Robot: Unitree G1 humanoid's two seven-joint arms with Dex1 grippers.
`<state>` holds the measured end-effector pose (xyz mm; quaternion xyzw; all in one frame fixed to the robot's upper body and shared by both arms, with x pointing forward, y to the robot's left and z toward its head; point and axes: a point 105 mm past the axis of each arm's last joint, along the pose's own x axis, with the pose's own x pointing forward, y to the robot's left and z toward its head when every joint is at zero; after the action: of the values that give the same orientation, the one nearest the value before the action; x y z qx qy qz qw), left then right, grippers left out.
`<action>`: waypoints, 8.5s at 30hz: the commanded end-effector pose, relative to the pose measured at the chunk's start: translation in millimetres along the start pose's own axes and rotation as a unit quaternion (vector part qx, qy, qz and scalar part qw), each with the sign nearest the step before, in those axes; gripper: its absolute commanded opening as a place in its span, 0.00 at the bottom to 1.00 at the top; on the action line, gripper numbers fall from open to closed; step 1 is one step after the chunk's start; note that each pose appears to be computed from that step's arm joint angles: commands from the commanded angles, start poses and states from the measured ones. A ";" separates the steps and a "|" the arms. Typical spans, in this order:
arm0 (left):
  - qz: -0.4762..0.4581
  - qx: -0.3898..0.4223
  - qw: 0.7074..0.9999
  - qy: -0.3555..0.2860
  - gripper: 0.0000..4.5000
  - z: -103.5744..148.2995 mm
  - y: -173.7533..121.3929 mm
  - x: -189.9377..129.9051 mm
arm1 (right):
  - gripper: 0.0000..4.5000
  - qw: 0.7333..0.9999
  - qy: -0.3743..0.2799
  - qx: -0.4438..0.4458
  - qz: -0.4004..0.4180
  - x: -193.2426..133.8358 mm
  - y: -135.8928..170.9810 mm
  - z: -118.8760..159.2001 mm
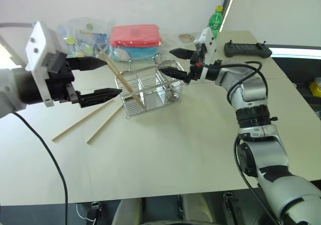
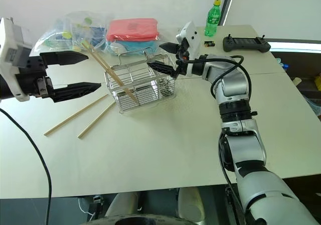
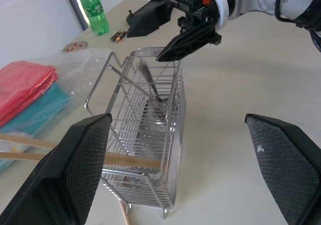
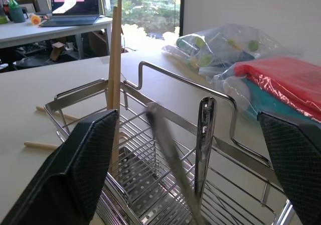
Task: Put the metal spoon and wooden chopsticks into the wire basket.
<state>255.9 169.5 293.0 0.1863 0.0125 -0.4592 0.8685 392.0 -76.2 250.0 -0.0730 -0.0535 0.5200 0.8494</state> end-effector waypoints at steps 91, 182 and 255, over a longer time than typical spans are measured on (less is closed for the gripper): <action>0.113 -0.060 0.952 0.278 0.01 -174.2 140.1 65.3 | 1.00 0.984 0.158 -0.012 -0.077 -145.5 85.3 -1.8; 0.013 -0.042 0.963 0.266 0.96 -174.8 86.3 89.8 | 1.00 0.980 0.143 0.021 -0.135 -151.1 77.7 -16.3; 0.402 -0.144 0.904 -0.019 0.01 -55.8 218.1 25.7 | 1.00 0.982 0.162 0.025 -0.090 -157.0 90.6 -18.7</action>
<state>457.6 264.4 240.4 0.0959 0.1090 -0.1064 0.9837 245.7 -174.1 199.2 -0.1105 0.1181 0.4274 0.8895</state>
